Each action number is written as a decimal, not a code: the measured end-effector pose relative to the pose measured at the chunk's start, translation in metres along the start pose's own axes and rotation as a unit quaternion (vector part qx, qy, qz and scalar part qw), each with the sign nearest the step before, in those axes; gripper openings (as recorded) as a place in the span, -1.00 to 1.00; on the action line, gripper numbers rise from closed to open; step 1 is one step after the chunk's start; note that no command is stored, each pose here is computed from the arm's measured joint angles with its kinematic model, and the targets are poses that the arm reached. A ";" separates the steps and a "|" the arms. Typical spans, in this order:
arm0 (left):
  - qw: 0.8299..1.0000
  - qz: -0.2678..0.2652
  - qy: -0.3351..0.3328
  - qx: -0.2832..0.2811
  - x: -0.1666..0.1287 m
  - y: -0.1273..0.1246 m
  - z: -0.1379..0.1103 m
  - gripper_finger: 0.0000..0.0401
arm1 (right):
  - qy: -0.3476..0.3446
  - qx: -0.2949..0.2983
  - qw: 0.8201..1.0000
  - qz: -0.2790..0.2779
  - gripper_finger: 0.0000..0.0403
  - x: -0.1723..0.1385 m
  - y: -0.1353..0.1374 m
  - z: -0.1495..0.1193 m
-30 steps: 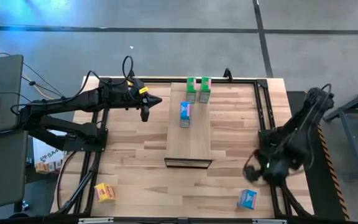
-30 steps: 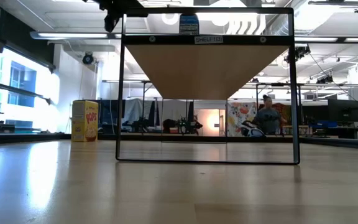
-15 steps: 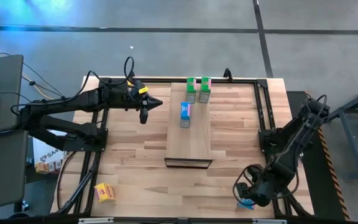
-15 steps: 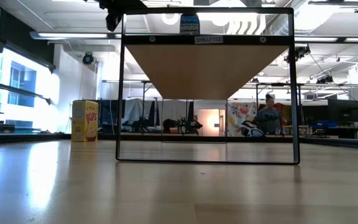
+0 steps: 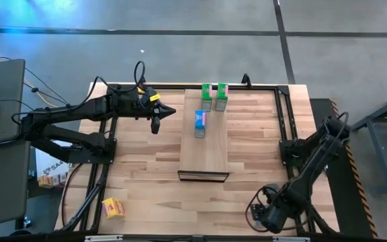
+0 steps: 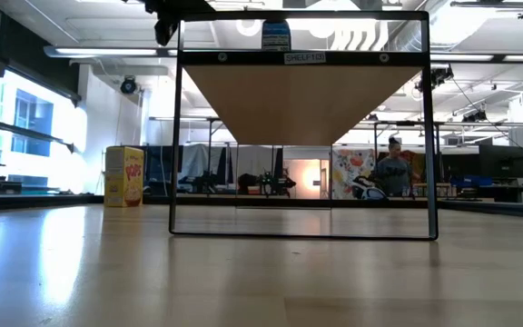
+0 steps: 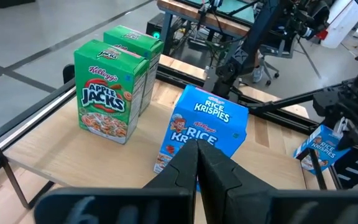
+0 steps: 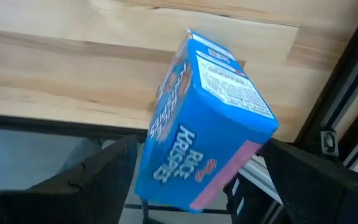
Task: Stack cereal on shelf
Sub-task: Put the blue cereal box on the shelf
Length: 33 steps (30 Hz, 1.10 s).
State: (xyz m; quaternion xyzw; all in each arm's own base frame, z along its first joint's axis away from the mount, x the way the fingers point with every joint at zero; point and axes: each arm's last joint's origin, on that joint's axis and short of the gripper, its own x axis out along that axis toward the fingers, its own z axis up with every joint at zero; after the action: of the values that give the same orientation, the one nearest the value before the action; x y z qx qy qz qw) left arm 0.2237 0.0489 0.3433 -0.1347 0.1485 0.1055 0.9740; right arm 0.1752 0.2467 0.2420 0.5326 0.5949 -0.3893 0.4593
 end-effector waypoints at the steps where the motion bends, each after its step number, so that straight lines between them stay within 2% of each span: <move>1: 1.000 0.000 0.000 0.000 0.000 0.000 0.000 -1.00 | -0.001 -0.002 1.000 0.000 0.65 0.002 0.001 0.000; 7: 1.000 0.000 -0.002 0.000 0.000 0.000 0.000 -1.00 | -0.017 -0.006 1.000 -0.001 0.64 0.009 0.008 0.003; 10: 1.000 0.000 -0.006 0.000 0.000 0.000 0.001 -1.00 | -0.028 -0.003 1.000 -0.011 0.57 0.009 0.007 0.006; 15: 1.000 0.000 -0.006 -0.001 0.000 0.000 0.001 -1.00 | -0.028 0.000 0.999 -0.026 0.29 0.009 0.005 0.007; 26: 1.000 0.000 -0.005 0.000 0.000 0.000 0.001 -1.00 | -0.024 -0.004 0.999 -0.023 -0.35 0.008 0.005 0.007; 30: 1.000 0.001 -0.005 0.000 0.000 0.000 0.001 -1.00 | 0.009 -0.034 0.999 0.008 -0.46 -0.012 -0.003 0.004; 33: 1.000 0.001 -0.005 0.005 0.000 0.000 0.001 -1.00 | 0.038 -0.064 0.996 0.054 -0.48 -0.046 -0.011 0.002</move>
State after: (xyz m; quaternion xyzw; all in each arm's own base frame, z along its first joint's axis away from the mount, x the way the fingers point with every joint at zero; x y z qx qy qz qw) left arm 0.2239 0.0494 0.3443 -0.1287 0.1439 0.1061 0.9754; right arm 0.1654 0.2308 0.2852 0.5480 0.6057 -0.3043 0.4900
